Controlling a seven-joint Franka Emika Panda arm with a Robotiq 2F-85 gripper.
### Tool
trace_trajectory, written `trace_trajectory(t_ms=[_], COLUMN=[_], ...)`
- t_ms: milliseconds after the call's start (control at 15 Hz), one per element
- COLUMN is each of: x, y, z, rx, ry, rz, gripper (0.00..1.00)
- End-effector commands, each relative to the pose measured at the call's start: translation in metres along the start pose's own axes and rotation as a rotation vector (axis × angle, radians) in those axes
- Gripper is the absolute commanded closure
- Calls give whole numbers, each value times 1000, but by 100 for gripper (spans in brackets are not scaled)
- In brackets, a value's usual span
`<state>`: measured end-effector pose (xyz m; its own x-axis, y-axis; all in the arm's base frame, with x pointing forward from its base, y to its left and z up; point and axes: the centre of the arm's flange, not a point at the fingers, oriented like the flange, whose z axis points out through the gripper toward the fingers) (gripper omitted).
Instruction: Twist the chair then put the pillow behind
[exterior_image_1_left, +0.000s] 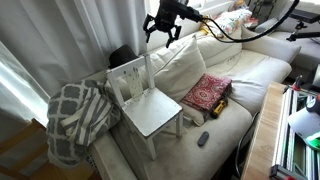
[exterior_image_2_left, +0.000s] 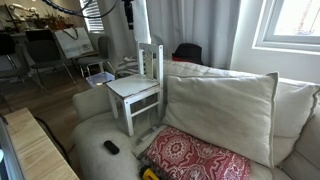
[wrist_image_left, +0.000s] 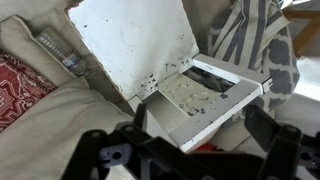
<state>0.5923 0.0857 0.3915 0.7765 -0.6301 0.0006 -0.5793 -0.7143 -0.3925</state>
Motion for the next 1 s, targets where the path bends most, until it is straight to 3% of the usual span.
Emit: trace_trajectory(t_ms=[0,267,533,933], x=[1,-3,-11,-18], y=[0,-8,-29,-50], z=[-2,18,49,106], rx=[2,46,143,228], ry=[2,-2,51,114], rz=[0,31,173,319], gripper=[0,0,0,0])
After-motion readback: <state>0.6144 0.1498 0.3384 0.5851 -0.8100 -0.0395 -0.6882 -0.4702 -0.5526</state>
